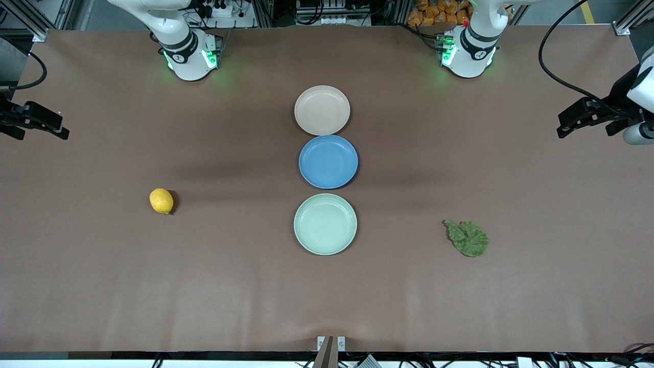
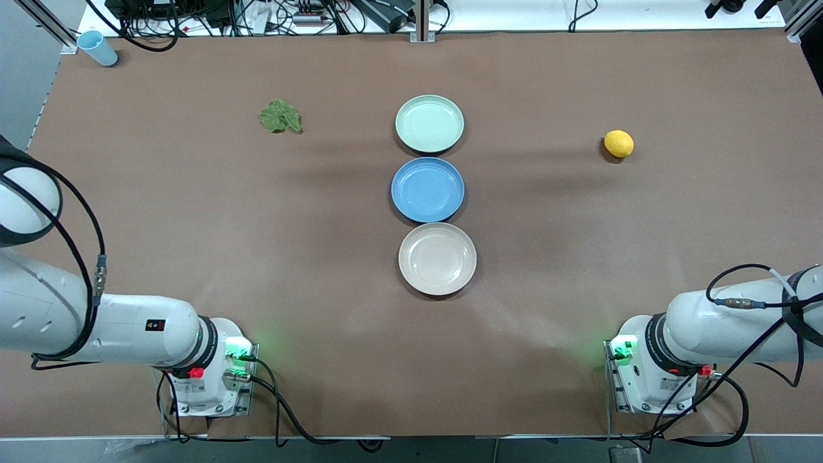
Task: Place lemon and lettuce in plates
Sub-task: 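Reach the left gripper to the lettuce while the right gripper reaches the lemon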
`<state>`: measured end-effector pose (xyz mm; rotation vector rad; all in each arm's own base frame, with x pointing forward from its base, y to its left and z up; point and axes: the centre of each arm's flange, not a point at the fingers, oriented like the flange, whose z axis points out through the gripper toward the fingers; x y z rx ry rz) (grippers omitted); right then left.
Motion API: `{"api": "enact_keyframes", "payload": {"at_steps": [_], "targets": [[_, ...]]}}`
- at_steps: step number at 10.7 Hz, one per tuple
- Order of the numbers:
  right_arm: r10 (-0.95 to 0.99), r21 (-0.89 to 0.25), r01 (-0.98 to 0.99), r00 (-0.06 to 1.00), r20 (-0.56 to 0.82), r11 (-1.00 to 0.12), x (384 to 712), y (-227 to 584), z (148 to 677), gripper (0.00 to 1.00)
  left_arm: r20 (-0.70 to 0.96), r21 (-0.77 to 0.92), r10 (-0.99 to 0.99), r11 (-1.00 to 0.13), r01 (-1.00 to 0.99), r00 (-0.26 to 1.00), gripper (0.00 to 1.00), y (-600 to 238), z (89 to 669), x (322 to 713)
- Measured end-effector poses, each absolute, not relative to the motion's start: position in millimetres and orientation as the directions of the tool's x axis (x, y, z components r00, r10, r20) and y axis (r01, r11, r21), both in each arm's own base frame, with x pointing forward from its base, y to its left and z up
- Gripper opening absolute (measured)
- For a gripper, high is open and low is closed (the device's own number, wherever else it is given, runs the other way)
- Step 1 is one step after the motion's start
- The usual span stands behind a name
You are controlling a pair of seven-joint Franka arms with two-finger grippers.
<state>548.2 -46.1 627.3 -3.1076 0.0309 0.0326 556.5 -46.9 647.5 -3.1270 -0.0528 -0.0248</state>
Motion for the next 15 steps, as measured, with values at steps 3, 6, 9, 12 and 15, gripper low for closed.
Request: {"api": "enact_keyframes", "payload": {"at_steps": [3,6,9,12,15], "targets": [[-0.002,-0.032,-0.003,1.0,-0.026,-0.999,545.6,-44.8,629.4,1.0,0.015,-0.014,0.033,-0.999,0.034,0.999,1.0,-47.1,647.4,556.4],[0.03,-0.023,0.029,0.999,-0.031,-0.999,543.1,-47.1,630.3,1.0,0.011,-0.014,0.033,-0.999,0.033,0.999,1.0,-47.3,645.8,556.7],[0.027,-0.024,0.026,0.999,-0.045,-0.999,541.4,-51.9,628.2,1.0,-0.02,-0.017,0.027,-0.999,0.027,0.999,1.0,-50.8,630.2,560.2],[0.027,-0.027,0.025,0.997,-0.067,-0.999,540.8,-52.3,618.8,1.0,-0.018,-0.014,0.019,-1.0,0.019,1.0,1.0,-56.3,589.4,582.2],[0.024,-0.023,0.023,0.996,-0.082,-0.999,546.5,-54.5,582.6,1.0,-0.005,-0.008,-0.018,-1.0,-0.018,1.0,1.0,-78.9,499.9,606.1]]}}
